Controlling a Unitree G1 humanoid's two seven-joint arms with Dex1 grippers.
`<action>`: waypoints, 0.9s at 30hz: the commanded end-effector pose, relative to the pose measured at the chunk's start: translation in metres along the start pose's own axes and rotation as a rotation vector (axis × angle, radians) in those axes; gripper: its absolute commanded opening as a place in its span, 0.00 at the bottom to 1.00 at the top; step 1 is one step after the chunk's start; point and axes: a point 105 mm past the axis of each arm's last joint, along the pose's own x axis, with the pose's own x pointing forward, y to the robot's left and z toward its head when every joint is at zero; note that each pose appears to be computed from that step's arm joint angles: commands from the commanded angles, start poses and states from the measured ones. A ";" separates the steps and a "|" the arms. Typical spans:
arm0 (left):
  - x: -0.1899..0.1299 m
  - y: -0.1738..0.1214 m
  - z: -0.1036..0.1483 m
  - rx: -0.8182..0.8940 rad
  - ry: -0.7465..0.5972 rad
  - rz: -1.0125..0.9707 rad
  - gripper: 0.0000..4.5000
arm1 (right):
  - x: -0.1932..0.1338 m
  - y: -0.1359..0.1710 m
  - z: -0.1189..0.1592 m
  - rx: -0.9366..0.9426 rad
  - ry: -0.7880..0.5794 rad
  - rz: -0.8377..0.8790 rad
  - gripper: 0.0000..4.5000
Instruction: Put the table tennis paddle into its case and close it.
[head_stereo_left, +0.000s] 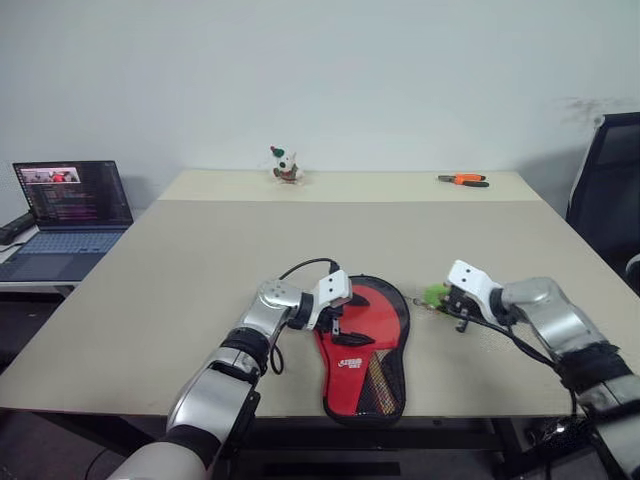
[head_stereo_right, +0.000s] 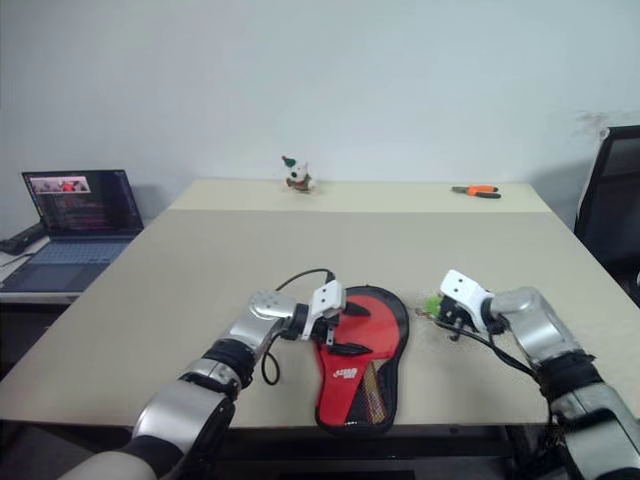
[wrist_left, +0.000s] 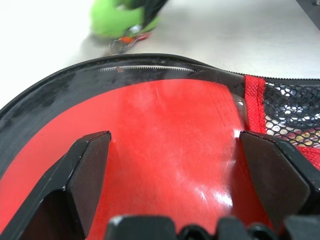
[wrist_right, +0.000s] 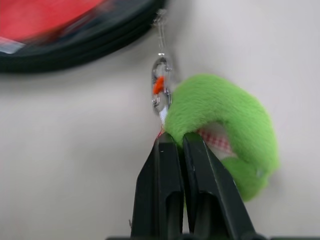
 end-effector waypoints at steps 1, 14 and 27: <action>0.007 -0.019 -0.027 -0.041 0.098 -0.080 1.00 | -0.029 0.012 0.009 -0.037 -0.013 0.043 0.01; 0.017 -0.015 -0.027 -0.058 0.120 -0.036 1.00 | -0.048 0.117 0.027 -0.023 -0.043 0.286 0.01; 0.029 -0.015 -0.024 -0.058 0.119 -0.023 1.00 | -0.065 0.175 0.025 0.048 -0.035 0.498 0.01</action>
